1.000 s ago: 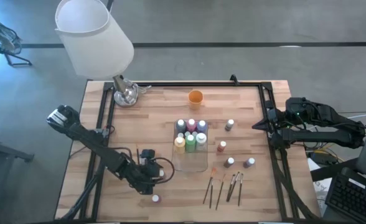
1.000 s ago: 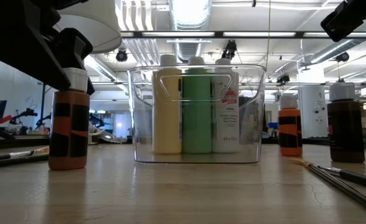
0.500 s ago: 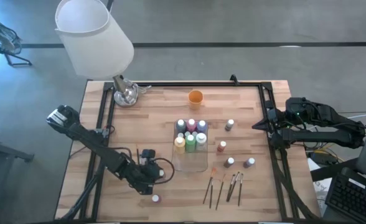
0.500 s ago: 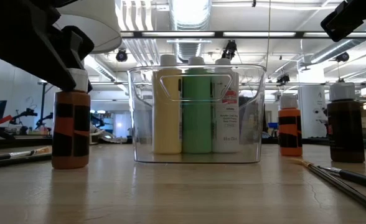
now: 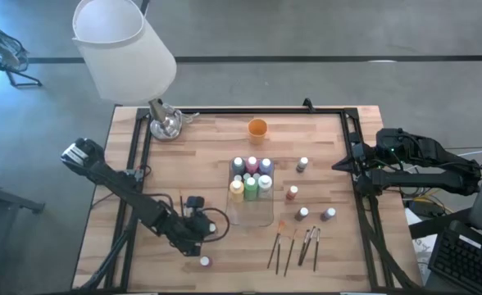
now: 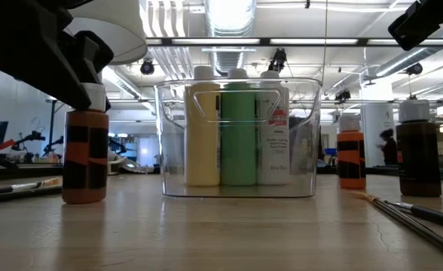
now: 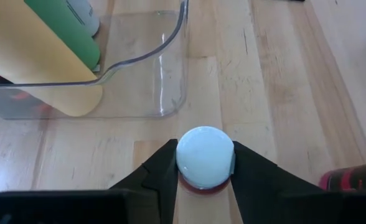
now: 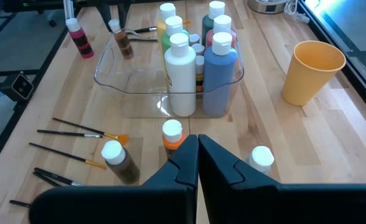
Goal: Pick & Place Paint Supplies
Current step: Put the brown paint bottle into the transparent bin
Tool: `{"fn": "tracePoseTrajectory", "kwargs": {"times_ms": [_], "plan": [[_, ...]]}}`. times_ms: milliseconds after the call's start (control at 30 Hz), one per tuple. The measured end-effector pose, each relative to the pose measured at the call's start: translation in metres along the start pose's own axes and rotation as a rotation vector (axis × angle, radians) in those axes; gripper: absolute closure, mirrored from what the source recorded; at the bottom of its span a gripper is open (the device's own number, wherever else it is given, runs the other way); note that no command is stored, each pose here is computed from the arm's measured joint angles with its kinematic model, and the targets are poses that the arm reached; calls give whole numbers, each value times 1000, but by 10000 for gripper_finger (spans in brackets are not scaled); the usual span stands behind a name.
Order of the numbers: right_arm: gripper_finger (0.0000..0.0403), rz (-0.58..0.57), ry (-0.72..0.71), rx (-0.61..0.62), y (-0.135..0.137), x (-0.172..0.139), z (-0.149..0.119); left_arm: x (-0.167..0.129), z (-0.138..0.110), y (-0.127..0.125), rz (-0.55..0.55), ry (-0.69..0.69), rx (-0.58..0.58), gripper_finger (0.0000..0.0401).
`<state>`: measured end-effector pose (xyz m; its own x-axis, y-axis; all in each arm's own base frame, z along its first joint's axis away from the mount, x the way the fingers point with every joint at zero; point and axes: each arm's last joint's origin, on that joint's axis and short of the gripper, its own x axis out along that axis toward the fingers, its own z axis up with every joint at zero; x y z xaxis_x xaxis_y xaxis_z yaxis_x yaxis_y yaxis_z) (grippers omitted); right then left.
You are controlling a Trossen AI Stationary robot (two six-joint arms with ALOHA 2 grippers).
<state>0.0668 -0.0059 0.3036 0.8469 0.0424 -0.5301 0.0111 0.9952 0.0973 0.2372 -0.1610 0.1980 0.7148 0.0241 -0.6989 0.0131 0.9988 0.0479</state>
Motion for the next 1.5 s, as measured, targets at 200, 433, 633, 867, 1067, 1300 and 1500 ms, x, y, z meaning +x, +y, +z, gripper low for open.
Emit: {"fn": "tracePoseTrajectory", "kwargs": {"times_ms": [200,433,633,867,1067,1300,1500], "plan": [[394,0,1,0,0,0,0,-13,15,0,-13,-27,20,275],[394,0,0,0,0,0,0,-36,43,-1,17,12,65,275],[394,0,0,0,0,0,0,-63,74,2,82,1,101,275],[394,0,0,0,0,0,0,-87,112,7,109,-121,151,275],[394,0,0,0,0,0,0,-91,138,19,137,-252,183,275],[394,0,0,0,0,0,0,-80,152,38,116,-302,144,275],[394,0,0,0,0,0,0,-64,158,46,100,-301,122,275]]}}
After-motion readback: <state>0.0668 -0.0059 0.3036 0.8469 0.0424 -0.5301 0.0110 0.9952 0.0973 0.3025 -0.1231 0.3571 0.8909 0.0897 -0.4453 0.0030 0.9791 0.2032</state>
